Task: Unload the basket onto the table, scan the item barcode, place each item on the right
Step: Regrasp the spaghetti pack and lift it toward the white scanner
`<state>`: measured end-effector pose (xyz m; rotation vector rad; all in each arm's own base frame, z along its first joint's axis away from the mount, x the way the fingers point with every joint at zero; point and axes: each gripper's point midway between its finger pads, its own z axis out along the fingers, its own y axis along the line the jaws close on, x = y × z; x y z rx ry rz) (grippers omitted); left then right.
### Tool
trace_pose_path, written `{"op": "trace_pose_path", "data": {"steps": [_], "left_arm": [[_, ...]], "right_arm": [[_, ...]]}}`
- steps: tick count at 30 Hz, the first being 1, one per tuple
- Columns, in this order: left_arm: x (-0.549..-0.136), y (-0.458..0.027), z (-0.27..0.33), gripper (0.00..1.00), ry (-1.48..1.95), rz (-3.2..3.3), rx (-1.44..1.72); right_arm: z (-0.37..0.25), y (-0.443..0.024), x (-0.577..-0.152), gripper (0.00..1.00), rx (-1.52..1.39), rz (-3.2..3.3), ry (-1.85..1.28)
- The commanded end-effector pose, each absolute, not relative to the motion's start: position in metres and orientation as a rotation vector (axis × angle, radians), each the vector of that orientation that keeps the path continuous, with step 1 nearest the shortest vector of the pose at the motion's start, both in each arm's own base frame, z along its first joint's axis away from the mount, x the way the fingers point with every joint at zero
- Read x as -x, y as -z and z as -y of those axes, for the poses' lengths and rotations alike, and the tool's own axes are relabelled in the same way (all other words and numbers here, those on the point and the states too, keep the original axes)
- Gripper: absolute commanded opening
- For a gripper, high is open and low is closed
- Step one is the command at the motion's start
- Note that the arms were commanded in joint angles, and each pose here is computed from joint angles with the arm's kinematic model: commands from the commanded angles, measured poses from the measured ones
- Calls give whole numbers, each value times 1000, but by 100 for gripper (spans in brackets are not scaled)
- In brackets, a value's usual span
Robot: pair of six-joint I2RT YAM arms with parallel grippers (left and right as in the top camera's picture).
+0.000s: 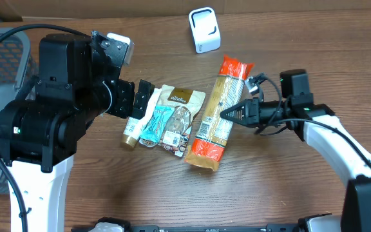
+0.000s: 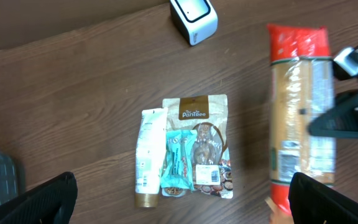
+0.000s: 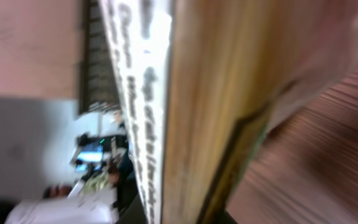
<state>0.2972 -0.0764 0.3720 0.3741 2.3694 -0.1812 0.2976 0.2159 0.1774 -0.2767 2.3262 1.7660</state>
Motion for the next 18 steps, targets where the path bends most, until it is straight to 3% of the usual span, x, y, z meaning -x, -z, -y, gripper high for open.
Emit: {"op": "trace_pose_path", "data": {"steps": [1,4,10,12,15,18], "left_arm": [[-300,-369,75,100,178,-2383,-354],[-300,-369,75,100,178,-2383,-354],[-300,-369,75,100,178,-2383,-354],[-300,-369,75,100,178,-2383,-354],[-300,-369,75,100,178,-2383,-354],[-300,-369,75,100,178,-2383,-354]], "right_arm": [[-218,-248,-263,4,630,-2001,-2006],[-218,-260,-260,4,665,-1967,-2016],[-218,-238,-290,4,432,-2136,-1795],[-213,-214,-307,4,291,-2258,-1611],[-193,-175,-330,4,146,-2486,-1073],[-179,-185,-344,3,164,-2526,-711]]}}
